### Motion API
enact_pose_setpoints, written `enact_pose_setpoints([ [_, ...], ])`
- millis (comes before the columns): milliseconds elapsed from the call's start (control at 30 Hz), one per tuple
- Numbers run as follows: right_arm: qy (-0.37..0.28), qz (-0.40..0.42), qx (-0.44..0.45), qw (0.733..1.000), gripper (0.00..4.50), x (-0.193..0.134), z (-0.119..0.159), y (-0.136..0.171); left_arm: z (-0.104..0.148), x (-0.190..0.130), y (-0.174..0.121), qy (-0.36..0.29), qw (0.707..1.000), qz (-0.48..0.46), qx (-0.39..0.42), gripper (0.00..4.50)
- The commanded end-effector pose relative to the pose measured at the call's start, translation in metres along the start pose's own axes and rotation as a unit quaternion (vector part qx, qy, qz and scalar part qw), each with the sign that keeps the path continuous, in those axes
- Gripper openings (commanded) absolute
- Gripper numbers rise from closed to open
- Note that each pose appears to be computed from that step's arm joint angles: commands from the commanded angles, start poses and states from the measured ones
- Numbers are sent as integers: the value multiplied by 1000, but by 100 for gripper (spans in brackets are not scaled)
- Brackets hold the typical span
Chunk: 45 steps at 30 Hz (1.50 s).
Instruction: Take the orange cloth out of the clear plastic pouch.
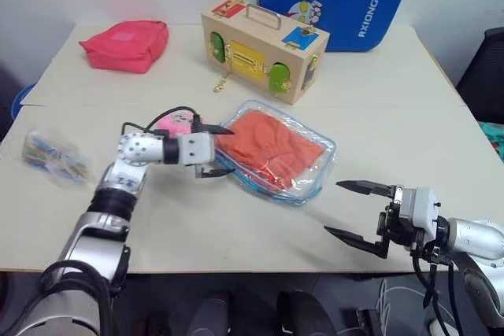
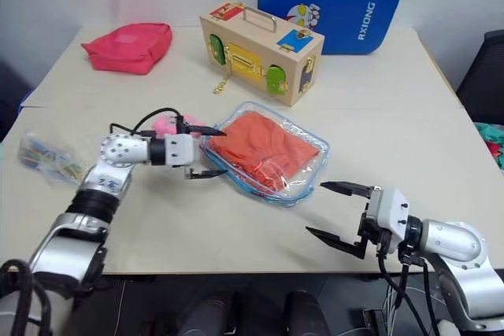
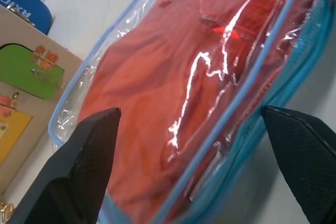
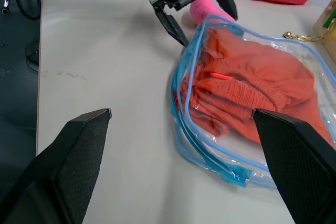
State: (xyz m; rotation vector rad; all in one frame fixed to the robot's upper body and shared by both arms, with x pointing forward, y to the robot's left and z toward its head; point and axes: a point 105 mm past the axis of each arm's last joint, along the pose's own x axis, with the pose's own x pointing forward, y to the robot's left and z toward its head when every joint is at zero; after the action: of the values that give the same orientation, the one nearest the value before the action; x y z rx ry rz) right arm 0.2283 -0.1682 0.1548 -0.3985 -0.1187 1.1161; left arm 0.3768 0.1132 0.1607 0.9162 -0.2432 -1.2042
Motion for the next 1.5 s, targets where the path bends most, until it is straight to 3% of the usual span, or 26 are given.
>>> enact_pose_setpoints([
  [33, -4, -12, -27, 1000, 450, -6, 12, -1, 5, -1, 11, -8, 1000, 21, 14, 447],
  [133, 0, -15, -20, 1000, 450, -8, 10, 3, 2, 1, 12, -9, 999, 30, 7, 447],
  [233, -3, -19, -13, 1000, 450, -7, 10, 5, 3, 9, 18, -28, 997, 58, -33, 392],
  [400, -16, -12, 2, 1000, 450, 2, 14, 10, -2, 17, 15, -26, 995, 58, -73, 243],
  [667, -39, 30, 81, 995, 450, 49, 28, 27, 12, 16, 18, -78, 966, 39, -245, 2],
  [833, -62, 20, 107, 992, 450, 83, 37, 18, 37, 16, 13, -73, 950, 5, -303, 2],
  [933, -38, 25, 111, 993, 450, 102, 29, 17, 40, 18, 14, -58, 942, 25, -329, 2],
  [1100, -18, -47, 105, 993, 450, 138, 24, -8, 54, 27, 10, -49, 923, 35, -379, 2],
  [1233, -4, -64, 112, 992, 450, 150, 25, -13, 50, 26, 8, -18, 902, 65, -426, 2],
  [1400, -165, 28, 47, 985, 450, 136, 88, 1, 43, 25, 1, 19, 892, 77, -446, 2],
  [1500, -152, 74, 37, 985, 450, 125, 80, 10, 38, 27, 0, 28, 884, 88, -459, 2],
])
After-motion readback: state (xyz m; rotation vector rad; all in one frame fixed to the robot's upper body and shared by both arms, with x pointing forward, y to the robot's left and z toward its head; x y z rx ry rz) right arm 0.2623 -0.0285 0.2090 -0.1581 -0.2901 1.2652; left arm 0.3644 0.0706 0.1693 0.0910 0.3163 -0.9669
